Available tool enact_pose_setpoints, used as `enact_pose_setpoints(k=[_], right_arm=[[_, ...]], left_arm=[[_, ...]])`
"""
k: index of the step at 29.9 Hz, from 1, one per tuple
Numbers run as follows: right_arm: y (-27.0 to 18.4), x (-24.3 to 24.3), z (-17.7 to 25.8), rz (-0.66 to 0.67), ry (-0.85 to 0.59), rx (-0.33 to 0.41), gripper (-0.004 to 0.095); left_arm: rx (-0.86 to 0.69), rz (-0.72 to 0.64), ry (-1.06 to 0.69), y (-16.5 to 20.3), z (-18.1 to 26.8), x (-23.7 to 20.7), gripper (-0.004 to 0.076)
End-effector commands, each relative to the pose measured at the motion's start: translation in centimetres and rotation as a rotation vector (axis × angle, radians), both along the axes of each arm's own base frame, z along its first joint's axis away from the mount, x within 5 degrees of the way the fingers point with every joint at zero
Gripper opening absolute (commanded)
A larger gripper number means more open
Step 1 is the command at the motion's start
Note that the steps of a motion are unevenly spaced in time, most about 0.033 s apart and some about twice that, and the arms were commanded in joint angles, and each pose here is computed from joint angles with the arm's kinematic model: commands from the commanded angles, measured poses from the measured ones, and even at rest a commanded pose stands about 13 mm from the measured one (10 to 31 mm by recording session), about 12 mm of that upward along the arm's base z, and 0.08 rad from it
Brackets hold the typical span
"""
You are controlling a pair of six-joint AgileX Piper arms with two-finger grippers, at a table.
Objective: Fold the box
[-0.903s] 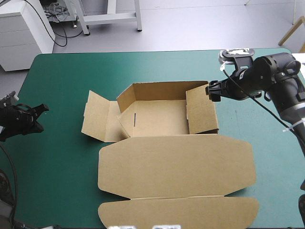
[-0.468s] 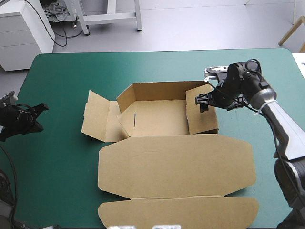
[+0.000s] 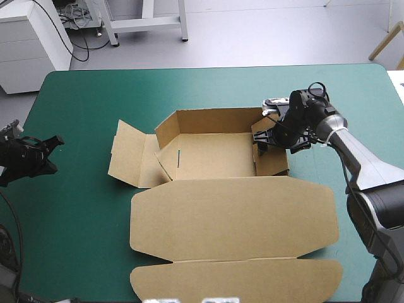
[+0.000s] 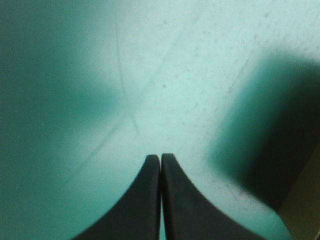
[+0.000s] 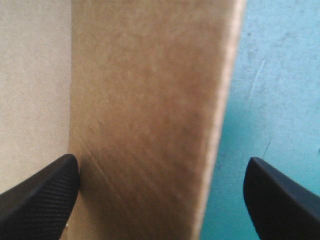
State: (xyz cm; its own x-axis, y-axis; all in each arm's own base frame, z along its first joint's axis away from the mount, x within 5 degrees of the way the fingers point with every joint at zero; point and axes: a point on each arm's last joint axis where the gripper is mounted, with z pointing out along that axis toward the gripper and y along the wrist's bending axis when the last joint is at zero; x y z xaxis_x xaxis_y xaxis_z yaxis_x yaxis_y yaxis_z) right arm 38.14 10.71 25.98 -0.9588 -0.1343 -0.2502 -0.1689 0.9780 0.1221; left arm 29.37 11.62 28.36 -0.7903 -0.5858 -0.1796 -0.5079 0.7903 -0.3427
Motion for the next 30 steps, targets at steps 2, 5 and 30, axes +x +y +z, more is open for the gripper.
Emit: enact_pose_setpoints(k=[2,5,30], right_arm=[[0.1,-0.3,2.2,0.013,-0.068,0.018,0.0719],[0.1,-0.3,2.2,0.015,-0.067,0.017,0.0526],[-2.4,-9.0,19.0,0.124,-0.487,0.031,-0.0019]], left_arm=[[0.007,0.023,-0.088,-0.3,2.2,-0.2,-0.001],[0.007,0.023,-0.088,-0.3,2.2,-0.2,-0.001],[0.109,-0.109,-0.157,0.1,2.4,0.2,-0.001]])
